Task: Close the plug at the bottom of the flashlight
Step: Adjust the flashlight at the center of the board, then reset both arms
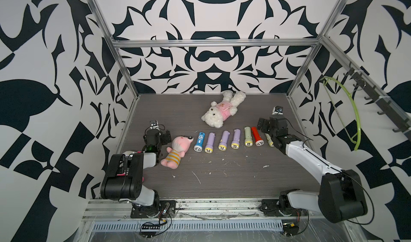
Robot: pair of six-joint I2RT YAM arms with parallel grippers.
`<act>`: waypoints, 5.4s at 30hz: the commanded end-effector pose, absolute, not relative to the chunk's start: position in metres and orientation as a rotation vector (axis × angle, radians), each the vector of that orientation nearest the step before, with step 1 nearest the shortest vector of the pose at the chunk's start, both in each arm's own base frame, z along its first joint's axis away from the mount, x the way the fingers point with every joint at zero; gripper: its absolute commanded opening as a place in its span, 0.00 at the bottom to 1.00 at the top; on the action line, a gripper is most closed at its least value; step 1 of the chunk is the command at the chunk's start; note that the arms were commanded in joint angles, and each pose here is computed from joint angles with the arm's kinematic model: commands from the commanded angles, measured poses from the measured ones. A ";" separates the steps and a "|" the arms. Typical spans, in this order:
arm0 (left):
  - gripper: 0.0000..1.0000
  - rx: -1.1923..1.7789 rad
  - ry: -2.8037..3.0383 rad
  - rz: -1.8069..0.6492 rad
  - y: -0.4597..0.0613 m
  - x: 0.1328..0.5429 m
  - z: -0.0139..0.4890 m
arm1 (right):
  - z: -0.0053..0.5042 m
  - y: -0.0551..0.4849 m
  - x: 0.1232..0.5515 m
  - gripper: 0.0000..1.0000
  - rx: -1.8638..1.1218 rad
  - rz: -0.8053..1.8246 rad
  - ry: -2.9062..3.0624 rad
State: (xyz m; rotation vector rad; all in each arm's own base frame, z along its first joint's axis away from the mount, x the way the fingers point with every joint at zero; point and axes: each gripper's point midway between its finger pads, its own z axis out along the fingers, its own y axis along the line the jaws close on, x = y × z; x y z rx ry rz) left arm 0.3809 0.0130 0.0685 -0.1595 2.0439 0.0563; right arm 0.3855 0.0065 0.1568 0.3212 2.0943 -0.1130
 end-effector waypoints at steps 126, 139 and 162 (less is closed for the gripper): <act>0.99 -0.100 1.940 0.000 0.003 0.394 0.089 | 0.075 0.015 0.387 1.00 -0.049 0.078 2.001; 0.99 -0.100 1.939 0.000 0.003 0.394 0.089 | 0.074 0.015 0.388 1.00 -0.049 0.078 2.006; 0.99 -0.044 1.959 -0.038 -0.006 0.397 0.086 | 0.074 0.016 0.388 1.00 -0.051 0.078 2.007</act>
